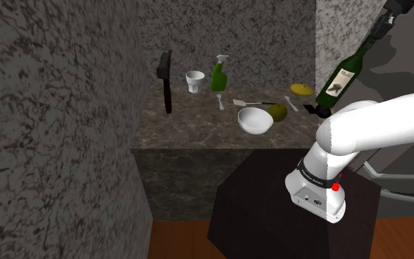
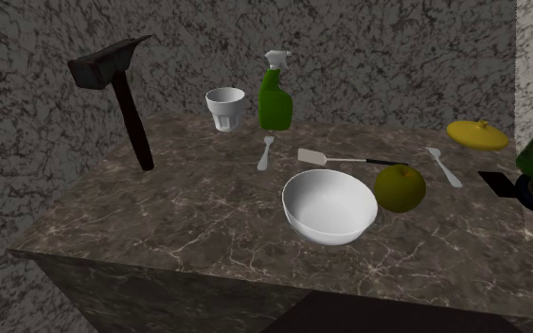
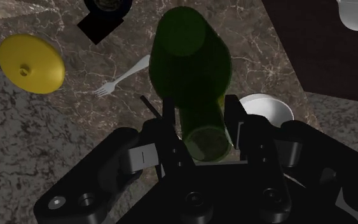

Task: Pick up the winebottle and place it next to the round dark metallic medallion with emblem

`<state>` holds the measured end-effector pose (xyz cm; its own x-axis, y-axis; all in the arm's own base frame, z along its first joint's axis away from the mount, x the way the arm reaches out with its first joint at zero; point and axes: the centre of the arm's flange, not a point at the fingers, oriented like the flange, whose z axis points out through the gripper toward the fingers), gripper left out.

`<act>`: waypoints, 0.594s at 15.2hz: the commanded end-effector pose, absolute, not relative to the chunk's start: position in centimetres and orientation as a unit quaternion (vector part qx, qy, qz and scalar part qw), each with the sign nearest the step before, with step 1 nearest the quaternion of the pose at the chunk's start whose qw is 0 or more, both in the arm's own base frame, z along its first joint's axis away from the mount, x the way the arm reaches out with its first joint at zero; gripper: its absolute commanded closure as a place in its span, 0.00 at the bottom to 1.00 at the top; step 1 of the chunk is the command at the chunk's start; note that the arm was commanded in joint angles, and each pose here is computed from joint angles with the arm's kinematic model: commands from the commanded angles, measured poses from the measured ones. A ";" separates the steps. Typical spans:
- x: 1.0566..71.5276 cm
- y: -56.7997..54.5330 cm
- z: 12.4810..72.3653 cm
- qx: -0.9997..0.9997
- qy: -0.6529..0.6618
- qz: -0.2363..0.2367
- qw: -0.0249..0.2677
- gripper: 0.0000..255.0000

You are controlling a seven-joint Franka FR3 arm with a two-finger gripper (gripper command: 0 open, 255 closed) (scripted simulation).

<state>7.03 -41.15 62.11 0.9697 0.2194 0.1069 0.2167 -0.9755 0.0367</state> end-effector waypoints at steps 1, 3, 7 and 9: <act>5.6 -43.0 60.9 0.992 0.111 0.055 0.013 1.00; 4.0 -44.7 59.8 0.992 0.111 0.055 0.013 1.00; 2.5 -46.2 57.7 0.992 0.111 0.055 0.013 1.00; 2.5 -46.2 56.7 0.992 0.111 0.055 0.013 1.00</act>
